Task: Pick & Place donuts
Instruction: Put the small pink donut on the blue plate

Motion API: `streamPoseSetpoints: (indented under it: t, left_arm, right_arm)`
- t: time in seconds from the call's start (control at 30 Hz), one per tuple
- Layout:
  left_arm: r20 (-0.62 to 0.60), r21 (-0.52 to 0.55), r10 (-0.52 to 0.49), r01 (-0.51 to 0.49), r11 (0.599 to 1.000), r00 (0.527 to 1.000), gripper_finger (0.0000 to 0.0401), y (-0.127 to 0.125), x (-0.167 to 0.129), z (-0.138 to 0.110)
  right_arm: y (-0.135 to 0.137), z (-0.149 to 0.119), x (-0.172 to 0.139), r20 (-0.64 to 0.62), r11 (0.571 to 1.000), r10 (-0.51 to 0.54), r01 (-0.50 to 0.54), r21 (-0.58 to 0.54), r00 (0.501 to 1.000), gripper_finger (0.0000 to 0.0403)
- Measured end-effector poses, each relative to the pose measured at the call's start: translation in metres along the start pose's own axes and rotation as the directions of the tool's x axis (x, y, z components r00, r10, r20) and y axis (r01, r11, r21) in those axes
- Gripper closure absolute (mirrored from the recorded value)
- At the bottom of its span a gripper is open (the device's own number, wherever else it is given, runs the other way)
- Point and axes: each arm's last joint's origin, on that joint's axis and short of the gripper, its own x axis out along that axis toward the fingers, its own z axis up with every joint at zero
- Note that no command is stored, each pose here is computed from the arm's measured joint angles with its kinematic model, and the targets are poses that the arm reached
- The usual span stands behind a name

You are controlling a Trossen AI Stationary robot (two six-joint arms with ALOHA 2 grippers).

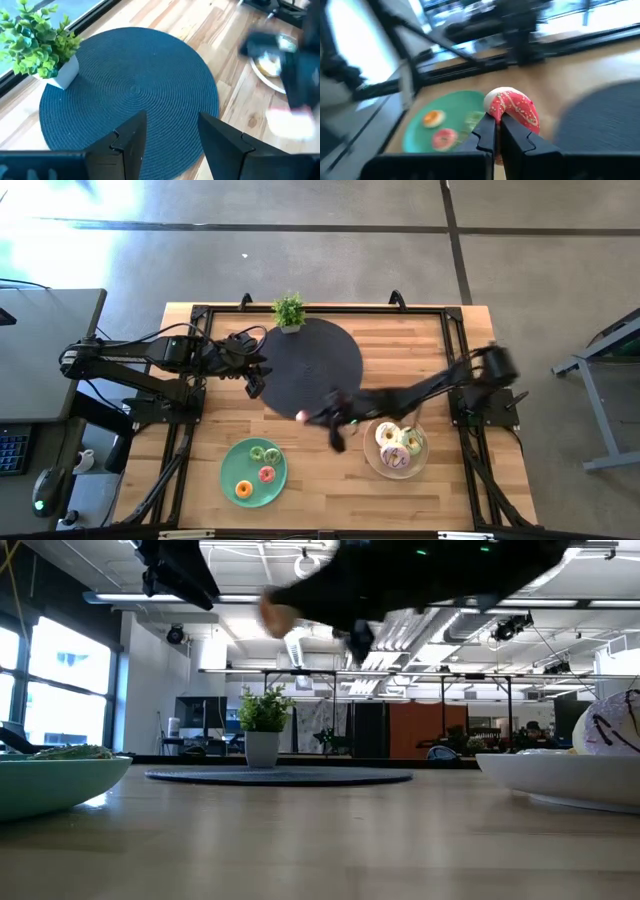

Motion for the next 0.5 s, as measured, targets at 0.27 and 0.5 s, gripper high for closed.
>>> streamPoseSetpoints:
  t: [0.27,0.5]
  left_arm:
    - [0.002,0.002,0.006,-0.006,1.0,1.0,0.0224,0.0,0.0,0.0]
    - [-0.006,0.001,-0.001,0.001,1.0,1.0,0.0224,0.0,0.0,0.0]
  right_arm:
    - [0.034,-0.015,0.109,-0.224,0.945,0.297,-0.32,-0.072,0.928,0.0395]
    - [0.036,-0.028,0.159,-0.371,0.936,0.252,-0.322,-0.14,0.894,0.036]
